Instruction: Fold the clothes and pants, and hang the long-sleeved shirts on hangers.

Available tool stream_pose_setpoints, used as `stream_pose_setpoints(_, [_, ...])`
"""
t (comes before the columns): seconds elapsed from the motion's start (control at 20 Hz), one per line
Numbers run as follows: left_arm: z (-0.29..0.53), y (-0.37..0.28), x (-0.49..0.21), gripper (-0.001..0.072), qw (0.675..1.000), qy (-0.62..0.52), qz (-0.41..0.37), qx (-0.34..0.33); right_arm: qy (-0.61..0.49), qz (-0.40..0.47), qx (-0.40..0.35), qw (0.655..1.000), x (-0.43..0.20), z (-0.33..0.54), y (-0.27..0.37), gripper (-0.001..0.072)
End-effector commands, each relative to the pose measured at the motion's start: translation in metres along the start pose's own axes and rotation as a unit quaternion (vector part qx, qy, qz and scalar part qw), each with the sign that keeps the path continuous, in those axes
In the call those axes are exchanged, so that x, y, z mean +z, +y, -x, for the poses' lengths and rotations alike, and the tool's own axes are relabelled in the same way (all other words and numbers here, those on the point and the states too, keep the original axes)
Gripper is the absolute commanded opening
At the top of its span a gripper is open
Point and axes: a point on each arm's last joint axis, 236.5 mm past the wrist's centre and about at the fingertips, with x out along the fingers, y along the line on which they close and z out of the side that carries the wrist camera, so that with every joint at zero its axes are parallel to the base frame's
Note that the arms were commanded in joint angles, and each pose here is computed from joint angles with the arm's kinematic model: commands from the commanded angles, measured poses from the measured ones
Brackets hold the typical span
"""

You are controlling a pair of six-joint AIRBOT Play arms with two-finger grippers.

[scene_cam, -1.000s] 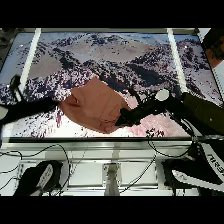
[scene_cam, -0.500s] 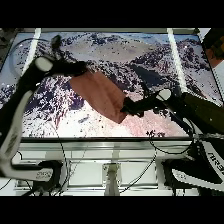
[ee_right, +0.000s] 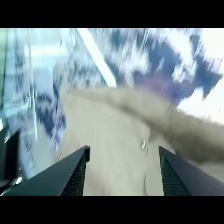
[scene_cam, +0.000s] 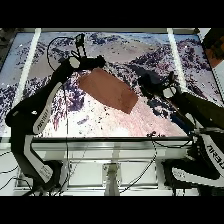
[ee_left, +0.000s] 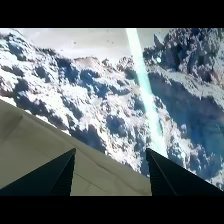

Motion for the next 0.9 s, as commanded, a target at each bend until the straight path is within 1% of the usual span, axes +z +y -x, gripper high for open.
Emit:
stream_pose_setpoints(0.0, [0.029,0.013,0.015,0.0502,1.0,0.016,-0.001,0.003,0.107,0.047,-0.079,0.99,-0.013,0.015,-0.056,0.0501])
stream_pose_setpoints(0.05, [0.045,0.02,0.022,0.0502,1.0,0.023,-0.007,0.009,0.169,0.069,-0.098,0.978,-0.029,0.027,-0.073,0.0515])
stream_pose_setpoints(0.1, [0.065,0.028,0.028,0.0503,0.999,0.031,-0.034,0.017,0.23,0.081,-0.106,0.964,-0.045,0.039,-0.087,0.0515])
stream_pose_setpoints(0.15, [0.085,0.033,0.033,0.0504,0.998,0.041,-0.052,0.023,0.276,0.075,-0.1,0.953,-0.057,0.047,-0.091,0.0515])
stream_pose_setpoints(0.2, [0.103,0.036,0.037,0.0505,0.997,0.049,-0.061,0.024,0.312,0.07,-0.076,0.944,-0.069,0.05,-0.088,0.0534])
stream_pose_setpoints(0.3, [0.136,0.035,0.045,0.0505,0.995,0.055,-0.084,0.023,0.357,0.056,-0.013,0.932,-0.089,0.045,-0.07,0.0626])
stream_pose_setpoints(0.35, [0.149,0.034,0.052,0.0505,0.995,0.048,-0.088,0.025,0.363,0.048,0.007,0.931,-0.094,0.039,-0.064,0.066])
stream_pose_setpoints(0.4, [0.159,0.033,0.059,0.0505,0.994,0.039,-0.097,0.026,0.36,0.037,0.009,0.932,-0.096,0.03,-0.064,0.0681])
stream_pose_setpoints(0.5, [0.173,0.027,0.069,0.0505,0.993,0.025,-0.112,0.03,0.347,0.046,-0.011,0.937,-0.094,0.013,-0.076,0.0695])
stream_pose_setpoints(0.7, [0.18,0.019,0.069,0.0505,0.992,0.025,-0.123,0.026,0.298,0.06,-0.018,0.953,-0.078,-0.018,-0.071,0.0694])
stream_pose_setpoints(0.85, [0.18,0.018,0.064,0.0505,0.992,0.036,-0.123,0.023,0.312,0.069,-0.029,0.947,-0.096,-0.039,-0.067,0.0695])
